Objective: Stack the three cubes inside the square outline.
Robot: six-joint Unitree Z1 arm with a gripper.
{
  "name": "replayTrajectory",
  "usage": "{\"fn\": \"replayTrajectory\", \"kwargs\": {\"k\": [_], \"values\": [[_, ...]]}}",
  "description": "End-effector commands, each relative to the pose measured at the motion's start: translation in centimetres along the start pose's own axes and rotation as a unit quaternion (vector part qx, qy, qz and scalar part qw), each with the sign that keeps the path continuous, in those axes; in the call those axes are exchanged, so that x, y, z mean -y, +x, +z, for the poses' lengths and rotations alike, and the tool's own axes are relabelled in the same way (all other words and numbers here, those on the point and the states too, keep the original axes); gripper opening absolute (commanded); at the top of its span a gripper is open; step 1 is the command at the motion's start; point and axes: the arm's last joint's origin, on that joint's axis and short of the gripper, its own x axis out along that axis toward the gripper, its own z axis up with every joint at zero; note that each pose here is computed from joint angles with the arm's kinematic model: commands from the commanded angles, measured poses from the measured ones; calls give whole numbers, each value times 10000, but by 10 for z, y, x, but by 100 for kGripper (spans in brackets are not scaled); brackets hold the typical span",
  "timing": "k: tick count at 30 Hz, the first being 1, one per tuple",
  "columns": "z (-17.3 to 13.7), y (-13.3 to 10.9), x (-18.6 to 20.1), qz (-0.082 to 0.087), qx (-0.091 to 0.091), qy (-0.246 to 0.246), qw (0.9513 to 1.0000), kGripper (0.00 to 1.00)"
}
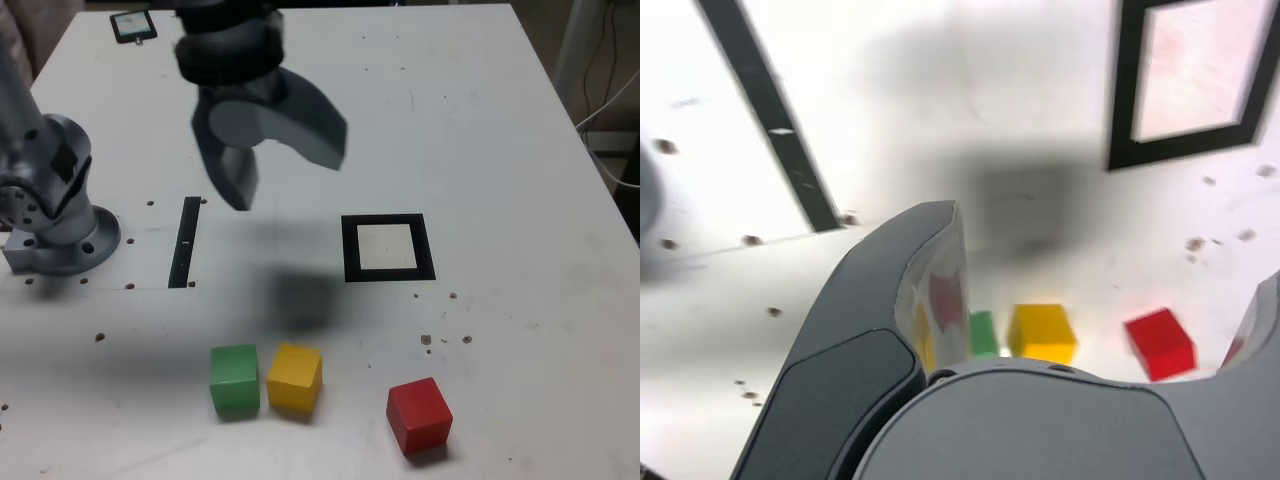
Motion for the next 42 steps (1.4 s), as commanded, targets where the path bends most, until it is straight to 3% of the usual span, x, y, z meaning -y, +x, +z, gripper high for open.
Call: {"fn": "replayTrajectory", "kwargs": {"k": [1, 6, 10, 19, 26, 34, 42], "values": [[16, -2, 11, 18, -36, 87, 10000, 100], [42, -12, 41, 116, -35, 151, 9998, 100], [54, -14, 62, 211, -152, 86, 9996, 100], [77, 12, 112, 305, -418, -309, 9982, 100], [93, 25, 137, 367, -439, -504, 9971, 99], [107, 28, 167, 393, -344, -503, 9974, 99], [120, 58, 182, 434, -740, -464, 9952, 98]]}}
